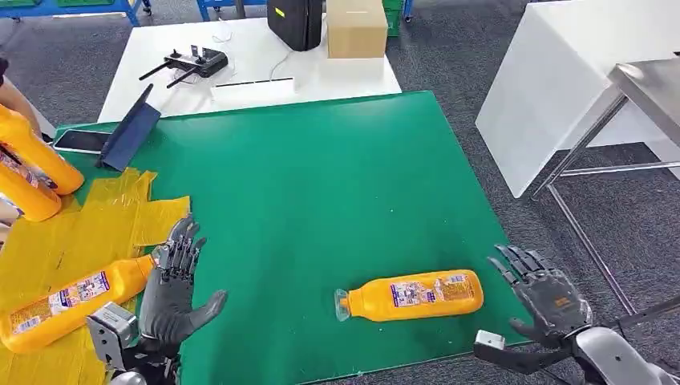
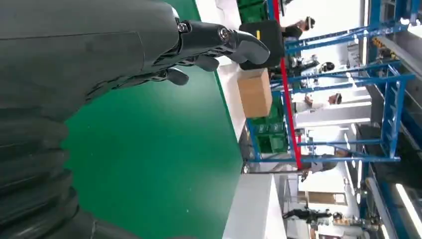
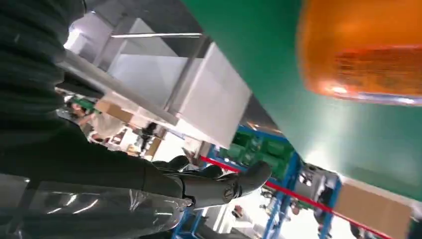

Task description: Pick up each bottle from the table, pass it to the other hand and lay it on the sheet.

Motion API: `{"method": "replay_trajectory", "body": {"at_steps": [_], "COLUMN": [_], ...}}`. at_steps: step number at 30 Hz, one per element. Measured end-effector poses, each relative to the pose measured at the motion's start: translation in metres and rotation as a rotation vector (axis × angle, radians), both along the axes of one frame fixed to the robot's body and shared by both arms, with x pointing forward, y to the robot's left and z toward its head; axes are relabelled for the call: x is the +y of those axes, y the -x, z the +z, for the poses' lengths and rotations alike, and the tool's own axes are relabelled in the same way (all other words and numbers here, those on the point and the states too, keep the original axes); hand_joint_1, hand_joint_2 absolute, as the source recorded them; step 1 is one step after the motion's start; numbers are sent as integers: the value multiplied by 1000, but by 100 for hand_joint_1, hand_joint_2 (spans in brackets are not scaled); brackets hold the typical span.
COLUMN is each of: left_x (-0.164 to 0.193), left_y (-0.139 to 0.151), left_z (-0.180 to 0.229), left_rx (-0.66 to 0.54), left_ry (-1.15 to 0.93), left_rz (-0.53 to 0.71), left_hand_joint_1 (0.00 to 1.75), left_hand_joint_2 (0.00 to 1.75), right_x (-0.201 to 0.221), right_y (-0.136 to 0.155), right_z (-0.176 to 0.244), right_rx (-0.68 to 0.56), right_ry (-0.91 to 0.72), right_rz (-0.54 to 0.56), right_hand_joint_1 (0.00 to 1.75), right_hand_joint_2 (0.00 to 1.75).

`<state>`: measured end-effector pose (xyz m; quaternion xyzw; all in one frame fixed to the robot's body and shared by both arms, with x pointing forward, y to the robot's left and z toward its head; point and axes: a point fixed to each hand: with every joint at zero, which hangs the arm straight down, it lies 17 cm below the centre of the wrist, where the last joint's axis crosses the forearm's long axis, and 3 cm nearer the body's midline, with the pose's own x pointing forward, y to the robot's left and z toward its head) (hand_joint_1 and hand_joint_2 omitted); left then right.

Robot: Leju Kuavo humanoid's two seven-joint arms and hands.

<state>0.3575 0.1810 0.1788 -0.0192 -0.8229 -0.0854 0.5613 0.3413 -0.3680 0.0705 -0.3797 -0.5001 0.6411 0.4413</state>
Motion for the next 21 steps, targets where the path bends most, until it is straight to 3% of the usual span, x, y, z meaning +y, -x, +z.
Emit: {"method": "replay_trajectory", "body": {"at_steps": [9,21], "left_x": [-18,-32], "left_y": [-2,-4], "left_z": [-6,-4], "left_rx": [22,22], "left_ry": [19,23], "left_rz": [-56,-96], "left_hand_joint_1": [0,0], "left_hand_joint_2": [175,175], "right_x": [-32,47], "right_y": [-38,-78], "right_z": [-43,-68], "right_rx": [68,59], "right_ry": [62,-39], "right_rz": [-72,-12], "right_hand_joint_1": [0,0], "right_hand_joint_2": [175,175]}}
